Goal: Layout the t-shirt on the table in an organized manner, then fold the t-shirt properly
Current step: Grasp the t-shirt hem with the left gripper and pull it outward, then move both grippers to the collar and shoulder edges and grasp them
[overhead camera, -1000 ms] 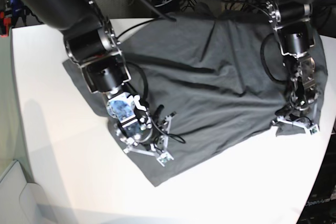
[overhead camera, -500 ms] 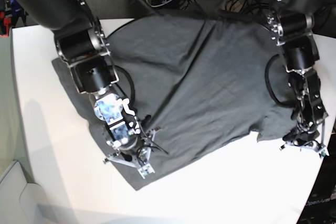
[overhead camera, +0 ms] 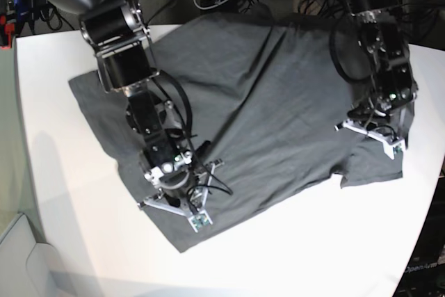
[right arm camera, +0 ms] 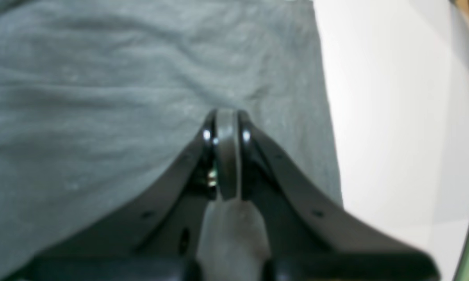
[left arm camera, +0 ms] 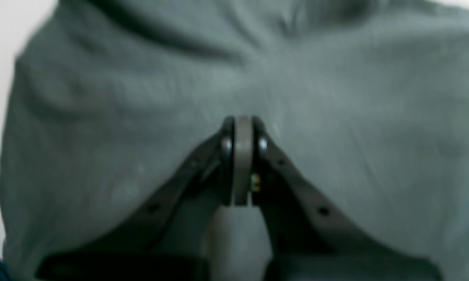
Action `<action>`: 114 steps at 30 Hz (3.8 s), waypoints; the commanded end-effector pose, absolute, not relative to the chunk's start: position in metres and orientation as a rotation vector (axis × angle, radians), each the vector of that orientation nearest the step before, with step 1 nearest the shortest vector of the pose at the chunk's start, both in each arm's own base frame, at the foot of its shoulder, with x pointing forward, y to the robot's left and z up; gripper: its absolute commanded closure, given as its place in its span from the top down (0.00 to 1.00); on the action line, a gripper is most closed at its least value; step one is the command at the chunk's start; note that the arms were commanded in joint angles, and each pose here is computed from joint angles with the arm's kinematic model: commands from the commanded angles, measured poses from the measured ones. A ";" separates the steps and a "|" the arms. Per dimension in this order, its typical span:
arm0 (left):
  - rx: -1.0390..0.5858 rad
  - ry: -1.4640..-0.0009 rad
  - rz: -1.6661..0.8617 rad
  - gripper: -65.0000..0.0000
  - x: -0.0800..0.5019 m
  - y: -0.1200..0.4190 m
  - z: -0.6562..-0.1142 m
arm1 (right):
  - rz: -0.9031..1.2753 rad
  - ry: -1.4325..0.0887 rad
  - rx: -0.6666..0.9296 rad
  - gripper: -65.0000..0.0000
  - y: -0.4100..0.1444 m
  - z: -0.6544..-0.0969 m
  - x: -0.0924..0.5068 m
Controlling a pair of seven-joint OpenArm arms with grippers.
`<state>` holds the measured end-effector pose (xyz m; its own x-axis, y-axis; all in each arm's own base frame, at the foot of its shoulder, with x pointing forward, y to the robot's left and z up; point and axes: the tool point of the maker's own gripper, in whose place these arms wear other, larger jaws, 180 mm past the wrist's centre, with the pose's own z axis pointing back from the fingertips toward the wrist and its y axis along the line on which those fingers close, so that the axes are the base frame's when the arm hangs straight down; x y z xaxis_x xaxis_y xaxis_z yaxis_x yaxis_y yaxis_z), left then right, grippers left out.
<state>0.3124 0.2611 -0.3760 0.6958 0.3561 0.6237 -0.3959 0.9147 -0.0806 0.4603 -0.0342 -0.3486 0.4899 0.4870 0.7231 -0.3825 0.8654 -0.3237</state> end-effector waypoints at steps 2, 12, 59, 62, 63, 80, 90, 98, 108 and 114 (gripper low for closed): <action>0.100 -0.733 0.416 0.00 0.306 0.271 -0.353 | 0.525 -0.977 -0.132 0.00 -0.032 -0.326 0.472; 0.217 -0.662 0.575 0.00 0.253 0.339 -0.374 | 0.521 -0.945 -0.123 0.00 -0.033 -0.340 0.462; 0.223 -1.008 0.457 0.00 0.488 0.332 -0.382 | 0.466 -0.766 -0.353 0.00 -0.164 -0.369 0.445; 0.214 -1.058 0.465 0.00 0.507 0.333 -0.357 | 0.464 -0.761 -0.345 0.00 -0.168 -0.369 0.445; 0.212 -1.069 0.467 0.00 0.511 0.334 -0.351 | 0.481 -0.755 -0.339 0.00 -0.165 -0.370 0.444; 0.149 -0.785 0.507 0.00 0.429 0.347 -0.353 | 0.748 -0.820 -0.190 0.00 -0.089 -0.352 0.392; 0.134 -0.636 0.502 0.00 0.326 0.319 -0.380 | 0.831 -0.789 -0.116 0.00 -0.060 -0.371 0.337; 0.145 -0.547 0.529 0.00 0.306 0.322 -0.434 | 0.828 -0.688 -0.104 0.00 -0.068 -0.406 0.332; 0.152 -0.600 0.588 0.00 0.342 0.334 -0.464 | 0.798 -0.543 -0.144 0.00 -0.097 -0.441 0.361; 0.144 -0.697 0.487 0.00 0.399 0.311 -0.449 | 0.777 -0.496 -0.175 0.00 -0.115 -0.444 0.386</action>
